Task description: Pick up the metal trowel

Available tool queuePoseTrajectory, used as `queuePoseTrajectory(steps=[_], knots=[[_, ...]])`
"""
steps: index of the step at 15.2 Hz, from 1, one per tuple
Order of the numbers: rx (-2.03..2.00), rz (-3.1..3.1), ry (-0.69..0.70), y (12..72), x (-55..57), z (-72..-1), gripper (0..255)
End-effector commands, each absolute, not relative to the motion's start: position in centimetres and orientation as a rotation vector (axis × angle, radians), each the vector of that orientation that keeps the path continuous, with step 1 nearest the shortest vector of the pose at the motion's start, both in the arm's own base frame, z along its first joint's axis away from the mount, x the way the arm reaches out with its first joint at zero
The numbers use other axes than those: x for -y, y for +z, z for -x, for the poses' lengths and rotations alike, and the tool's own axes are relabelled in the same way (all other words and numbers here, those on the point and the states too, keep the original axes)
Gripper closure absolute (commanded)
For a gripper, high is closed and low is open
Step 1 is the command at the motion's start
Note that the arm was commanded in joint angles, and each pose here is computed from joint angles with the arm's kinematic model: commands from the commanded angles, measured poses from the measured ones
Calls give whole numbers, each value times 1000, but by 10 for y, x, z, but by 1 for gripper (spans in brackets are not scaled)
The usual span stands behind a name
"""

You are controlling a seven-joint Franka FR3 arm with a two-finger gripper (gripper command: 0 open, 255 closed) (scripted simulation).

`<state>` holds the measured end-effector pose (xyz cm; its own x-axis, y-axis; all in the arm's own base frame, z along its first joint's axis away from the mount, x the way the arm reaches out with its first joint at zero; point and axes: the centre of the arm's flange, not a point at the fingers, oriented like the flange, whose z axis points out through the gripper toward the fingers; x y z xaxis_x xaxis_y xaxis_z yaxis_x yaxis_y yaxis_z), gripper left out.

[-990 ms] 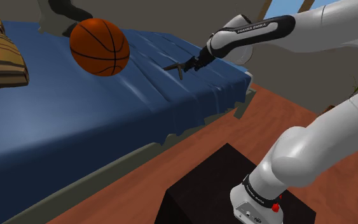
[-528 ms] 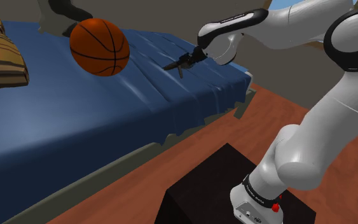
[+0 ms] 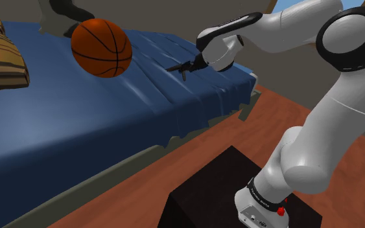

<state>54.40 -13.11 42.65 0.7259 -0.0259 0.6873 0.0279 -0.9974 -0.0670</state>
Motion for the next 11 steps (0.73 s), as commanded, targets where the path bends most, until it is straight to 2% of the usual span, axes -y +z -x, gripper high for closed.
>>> queuePoseTrajectory(steps=[1, 11], knots=[[1, 2850, -1138, 424, 132, -544, 255], [1, 2850, -1138, 430, 131, -544, 255]])
